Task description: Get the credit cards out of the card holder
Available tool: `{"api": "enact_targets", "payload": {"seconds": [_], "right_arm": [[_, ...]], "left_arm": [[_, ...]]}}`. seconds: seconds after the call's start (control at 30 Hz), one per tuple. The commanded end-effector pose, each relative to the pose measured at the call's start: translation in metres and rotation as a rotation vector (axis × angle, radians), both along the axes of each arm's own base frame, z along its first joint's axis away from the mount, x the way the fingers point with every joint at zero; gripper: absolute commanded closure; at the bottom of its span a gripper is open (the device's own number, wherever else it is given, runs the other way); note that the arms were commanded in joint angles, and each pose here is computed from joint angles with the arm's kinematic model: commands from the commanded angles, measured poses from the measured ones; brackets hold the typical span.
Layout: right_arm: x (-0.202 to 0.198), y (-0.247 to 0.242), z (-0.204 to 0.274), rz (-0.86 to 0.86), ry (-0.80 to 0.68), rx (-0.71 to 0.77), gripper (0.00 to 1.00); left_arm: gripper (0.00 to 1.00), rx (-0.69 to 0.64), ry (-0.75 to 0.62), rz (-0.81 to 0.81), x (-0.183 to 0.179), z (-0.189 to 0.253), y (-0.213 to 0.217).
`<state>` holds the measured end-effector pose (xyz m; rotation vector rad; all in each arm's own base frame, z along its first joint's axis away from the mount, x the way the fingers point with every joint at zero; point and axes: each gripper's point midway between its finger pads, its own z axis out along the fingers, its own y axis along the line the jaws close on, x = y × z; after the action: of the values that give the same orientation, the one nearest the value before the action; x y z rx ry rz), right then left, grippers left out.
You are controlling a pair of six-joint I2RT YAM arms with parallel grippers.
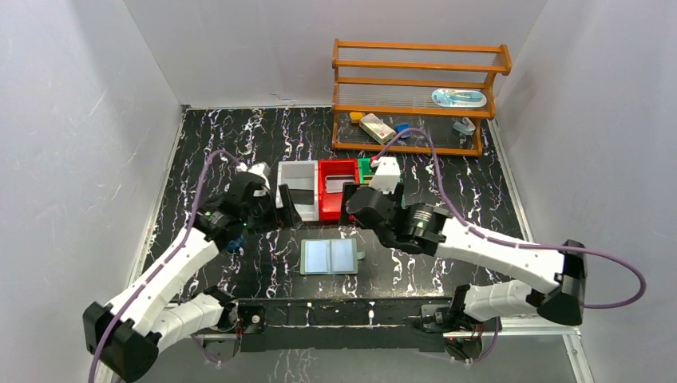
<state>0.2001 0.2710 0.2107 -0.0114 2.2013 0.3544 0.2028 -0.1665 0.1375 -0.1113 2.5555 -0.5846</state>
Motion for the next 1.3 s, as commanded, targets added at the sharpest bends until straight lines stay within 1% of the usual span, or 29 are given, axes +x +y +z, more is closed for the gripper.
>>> {"api": "enact_targets", "payload": {"seconds": [0.0, 0.1, 0.2, 0.27, 0.37, 0.43, 0.47, 0.57, 0.7, 0.73, 0.8, 0.9, 0.97, 1.1, 1.27], "right_arm": [[0.024, -0.012, 0.064, 0.052, -0.277, -0.02, 0.02], [0.032, -0.017, 0.1, 0.084, -0.425, -0.029, 0.02], [0.044, -0.03, 0.126, 0.064, -0.528, -0.09, 0.02], [0.057, -0.038, 0.135, 0.044, -0.555, -0.146, 0.02], [0.089, -0.055, 0.133, 0.015, -0.512, -0.195, 0.02], [0.113, -0.075, 0.13, -0.037, -0.446, -0.173, 0.02], [0.128, -0.094, 0.128, -0.079, -0.414, -0.157, 0.02], [0.152, -0.115, 0.13, -0.077, -0.371, -0.061, 0.02], [0.172, -0.132, 0.147, -0.078, -0.364, 0.006, 0.02], [0.174, -0.132, 0.16, -0.07, -0.372, 0.014, 0.02], [0.173, -0.13, 0.166, -0.044, -0.337, 0.003, 0.02], [0.168, -0.13, 0.17, -0.026, -0.309, -0.01, 0.02], [0.163, -0.135, 0.172, -0.053, -0.306, 0.0, 0.02], [0.145, -0.135, 0.175, -0.058, -0.321, 0.08, 0.02], [0.133, -0.139, 0.16, -0.073, -0.276, 0.09, 0.02]], "left_arm": [[0.11, 0.147, -0.203, 0.126, 0.021, 0.054, 0.042], [0.02, 0.229, -0.301, 0.197, 0.03, 0.086, 0.066], [0.02, 0.294, -0.384, 0.224, 0.037, 0.112, 0.081], [0.02, 0.36, -0.433, 0.221, 0.043, 0.125, 0.091], [0.01, 0.459, -0.473, 0.254, 0.053, 0.141, 0.107], [0.02, 0.497, -0.489, 0.275, 0.061, 0.153, 0.119], [0.02, 0.512, -0.48, 0.291, 0.067, 0.155, 0.126], [0.02, 0.493, -0.439, 0.353, 0.082, 0.168, 0.151], [0.02, 0.491, -0.462, 0.455, 0.101, 0.199, 0.168], [0.02, 0.5, -0.461, 0.48, 0.105, 0.206, 0.172], [0.02, 0.499, -0.491, 0.514, 0.113, 0.224, 0.175], [0.02, 0.44, -0.519, 0.536, 0.116, 0.236, 0.169], [0.02, 0.421, -0.514, 0.569, 0.112, 0.232, 0.171], [0.02, 0.357, -0.495, 0.592, 0.095, 0.217, 0.168], [0.02, 0.38, -0.5, 0.611, 0.077, 0.211, 0.177]]}}
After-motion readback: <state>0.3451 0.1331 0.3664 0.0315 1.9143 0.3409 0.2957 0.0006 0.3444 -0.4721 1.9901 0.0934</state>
